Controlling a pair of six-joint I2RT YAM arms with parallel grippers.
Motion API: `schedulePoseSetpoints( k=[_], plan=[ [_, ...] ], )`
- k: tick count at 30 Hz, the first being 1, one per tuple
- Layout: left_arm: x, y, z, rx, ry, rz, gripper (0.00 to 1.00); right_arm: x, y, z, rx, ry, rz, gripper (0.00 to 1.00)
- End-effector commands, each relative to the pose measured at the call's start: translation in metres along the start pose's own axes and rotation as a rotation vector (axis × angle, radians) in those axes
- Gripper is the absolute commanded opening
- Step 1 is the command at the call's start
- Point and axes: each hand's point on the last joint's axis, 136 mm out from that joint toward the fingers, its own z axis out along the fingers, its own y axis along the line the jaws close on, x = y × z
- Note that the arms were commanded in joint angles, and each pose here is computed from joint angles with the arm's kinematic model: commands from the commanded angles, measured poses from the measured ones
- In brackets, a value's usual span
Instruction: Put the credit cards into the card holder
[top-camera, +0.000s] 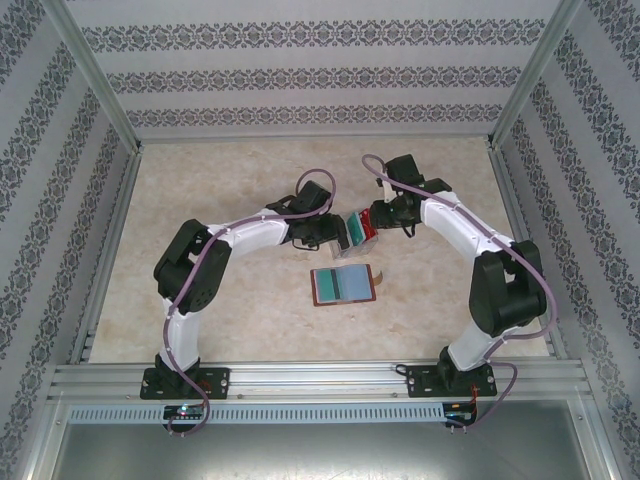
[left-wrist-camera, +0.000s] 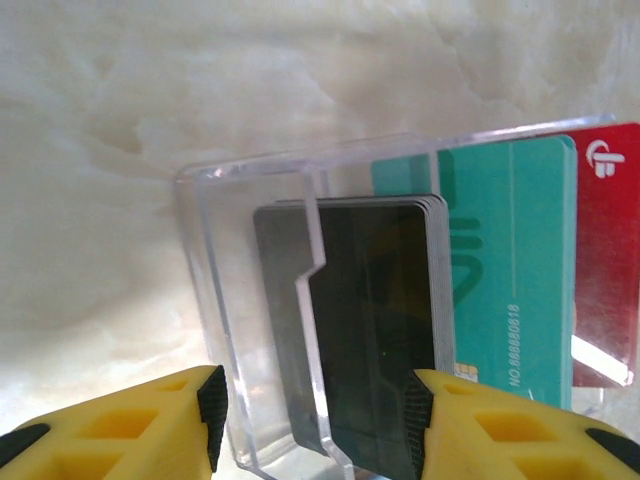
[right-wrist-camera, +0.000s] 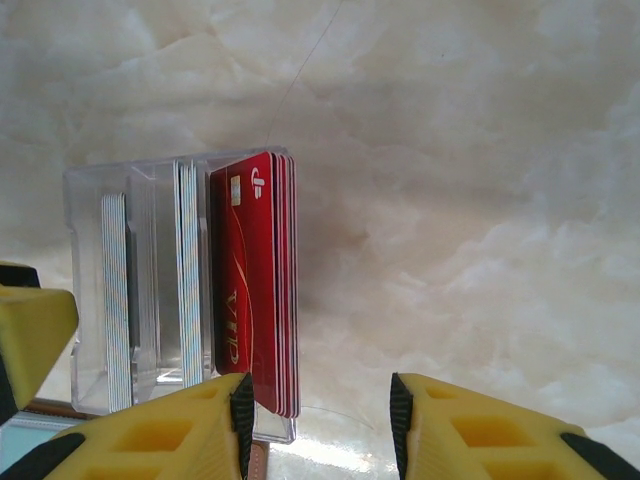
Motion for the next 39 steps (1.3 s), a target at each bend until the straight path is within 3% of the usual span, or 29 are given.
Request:
schedulePoseSetpoints(
  k=[1,18,28,39],
  plan=[
    [-0.009,0.003,-0.007,-0.01,-0.033,-0.025,0.5,-0.008,0.003,-0.001,-0.027,-0.01,0.011,0.44],
    [0.002,0.033,0.021,-0.075,0.033,-0.057,0.38,-0.006,0.009,0.036,-0.054,0.097,0.035,0.48],
    [0.006,0.038,0.023,-0.085,0.043,-0.057,0.36,0.001,-0.01,0.054,0.06,0.13,0.028,0.49],
    [0.007,0.038,0.02,-0.086,0.044,-0.055,0.36,-0.016,-0.013,0.026,0.1,0.042,-0.004,0.46]
  ],
)
